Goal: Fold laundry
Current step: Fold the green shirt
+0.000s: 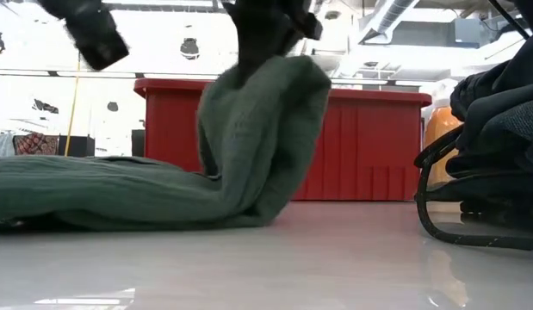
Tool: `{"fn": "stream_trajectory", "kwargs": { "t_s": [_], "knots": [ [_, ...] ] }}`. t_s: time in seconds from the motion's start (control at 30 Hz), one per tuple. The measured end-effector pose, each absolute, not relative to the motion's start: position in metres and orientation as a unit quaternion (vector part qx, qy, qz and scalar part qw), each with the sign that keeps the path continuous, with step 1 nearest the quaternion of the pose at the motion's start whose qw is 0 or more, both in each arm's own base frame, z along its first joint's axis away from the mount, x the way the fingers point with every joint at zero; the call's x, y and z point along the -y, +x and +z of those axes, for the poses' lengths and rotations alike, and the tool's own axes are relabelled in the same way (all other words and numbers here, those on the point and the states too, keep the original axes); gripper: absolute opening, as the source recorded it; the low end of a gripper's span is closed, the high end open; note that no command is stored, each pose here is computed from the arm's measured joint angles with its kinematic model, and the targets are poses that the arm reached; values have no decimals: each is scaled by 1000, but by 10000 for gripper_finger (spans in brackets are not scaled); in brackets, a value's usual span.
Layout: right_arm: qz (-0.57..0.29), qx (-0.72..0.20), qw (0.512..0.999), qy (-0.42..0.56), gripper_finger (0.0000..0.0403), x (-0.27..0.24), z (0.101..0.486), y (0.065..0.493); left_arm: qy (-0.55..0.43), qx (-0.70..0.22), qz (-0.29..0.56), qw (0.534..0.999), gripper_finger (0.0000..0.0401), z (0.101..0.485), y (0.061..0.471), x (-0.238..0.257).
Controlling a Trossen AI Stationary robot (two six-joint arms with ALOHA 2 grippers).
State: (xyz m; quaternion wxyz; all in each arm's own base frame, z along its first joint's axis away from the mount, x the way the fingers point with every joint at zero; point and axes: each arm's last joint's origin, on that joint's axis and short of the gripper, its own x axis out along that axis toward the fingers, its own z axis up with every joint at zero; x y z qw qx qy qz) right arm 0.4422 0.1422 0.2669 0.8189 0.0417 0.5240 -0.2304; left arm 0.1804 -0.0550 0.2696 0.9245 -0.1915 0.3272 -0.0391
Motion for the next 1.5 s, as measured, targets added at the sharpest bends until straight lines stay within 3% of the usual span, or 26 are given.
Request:
{"fn": "stream_trajectory", "kwargs": {
  "t_s": [0.13,0.33,0.63,0.93,1.17,1.5],
  "knots": [
    [-257,-527,809,47,42,-141,272,437,-187,-386,-58,901,45,232,174,60],
    [-258,-521,812,48,42,-147,285,429,-207,-286,-68,933,45,192,192,66],
    [-294,-496,815,48,42,-162,323,385,-215,-311,-97,921,45,150,233,80],
    [-303,-493,812,75,42,-182,325,353,-191,-295,-137,926,45,141,328,111],
    [-268,-504,818,68,42,-208,325,339,-167,-336,-170,911,45,133,391,118],
    [-274,-486,824,97,42,-225,327,325,-133,-342,-158,917,45,148,430,109]
  ]
}}
